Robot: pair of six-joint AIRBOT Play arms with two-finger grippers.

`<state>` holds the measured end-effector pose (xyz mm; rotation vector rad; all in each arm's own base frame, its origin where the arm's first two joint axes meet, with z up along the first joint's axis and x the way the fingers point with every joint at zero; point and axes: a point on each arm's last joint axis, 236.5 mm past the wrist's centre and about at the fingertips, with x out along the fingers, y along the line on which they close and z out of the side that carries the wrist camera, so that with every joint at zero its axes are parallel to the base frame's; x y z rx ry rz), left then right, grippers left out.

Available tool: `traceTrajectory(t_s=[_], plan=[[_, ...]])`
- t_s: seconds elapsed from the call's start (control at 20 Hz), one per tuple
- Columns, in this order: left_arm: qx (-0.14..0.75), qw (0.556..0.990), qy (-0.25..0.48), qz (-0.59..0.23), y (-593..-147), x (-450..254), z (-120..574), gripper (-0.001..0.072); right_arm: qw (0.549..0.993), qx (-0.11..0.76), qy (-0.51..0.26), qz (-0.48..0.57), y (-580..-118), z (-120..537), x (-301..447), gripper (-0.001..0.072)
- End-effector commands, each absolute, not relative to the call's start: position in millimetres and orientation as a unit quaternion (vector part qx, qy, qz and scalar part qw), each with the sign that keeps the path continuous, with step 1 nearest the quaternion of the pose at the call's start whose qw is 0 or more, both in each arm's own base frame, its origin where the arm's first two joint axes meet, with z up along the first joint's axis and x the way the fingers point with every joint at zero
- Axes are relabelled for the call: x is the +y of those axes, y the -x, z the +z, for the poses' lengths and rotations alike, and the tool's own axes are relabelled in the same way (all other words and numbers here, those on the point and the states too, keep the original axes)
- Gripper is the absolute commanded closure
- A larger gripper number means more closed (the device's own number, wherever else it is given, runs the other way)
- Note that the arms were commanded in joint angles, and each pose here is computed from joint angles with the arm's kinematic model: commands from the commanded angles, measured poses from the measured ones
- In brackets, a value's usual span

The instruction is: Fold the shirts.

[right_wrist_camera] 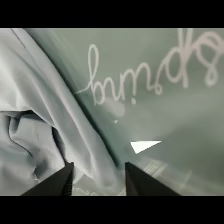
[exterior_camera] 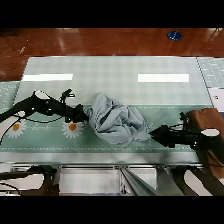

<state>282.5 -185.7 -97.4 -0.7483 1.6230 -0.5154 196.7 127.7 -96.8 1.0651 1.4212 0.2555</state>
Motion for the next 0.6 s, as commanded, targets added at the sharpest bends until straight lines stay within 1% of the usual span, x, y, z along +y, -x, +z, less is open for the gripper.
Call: traceTrajectory(t_s=[0.0, 0.1, 0.15, 0.2, 0.3, 0.35, 0.45, 0.55], plan=[[0.699, 0.596, 0.322, -0.227, -282.0, -187.0, -95.8, 0.0685, 0.592, 0.661, -0.432, 0.161, -193.9, -111.3, 161.6, 0.0345], [0.699, 0.596, 0.322, -0.227, -282.0, -187.0, -95.8, 0.0685, 0.596, 0.678, -0.39, 0.18, -203.3, -115.0, 182.7, 0.0347], [0.699, 0.596, 0.322, -0.227, -282.0, -187.0, -95.8, 0.0686, 0.6, 0.681, -0.368, 0.201, -210.0, -110.6, 195.1, 0.0461], [0.697, 0.599, 0.321, -0.228, -284.1, -187.1, -94.4, 0.0686, 0.608, 0.677, -0.34, 0.237, -218.4, -99.3, 208.0, 0.0695], [0.673, 0.624, 0.314, -0.245, -305.7, -184.2, -75.8, 0.0686, 0.634, 0.65, -0.297, 0.296, -247.1, -58.2, 225.9, 0.0688], [0.647, 0.647, 0.311, -0.256, -325.3, -180.0, -53.8, 0.0686, 0.657, 0.633, -0.273, 0.307, -265.9, -34.0, 225.1, 0.0688], [0.57, 0.714, 0.301, -0.274, -374.4, -162.5, 15.9, 0.0686, 0.734, 0.575, -0.208, 0.296, -318.2, 31.4, 203.7, 0.0688], [0.453, 0.791, 0.289, -0.293, -418.5, -137.7, 121.6, 0.0686, 0.821, 0.483, -0.148, 0.264, -367.7, 126.4, 169.7, 0.0688]])
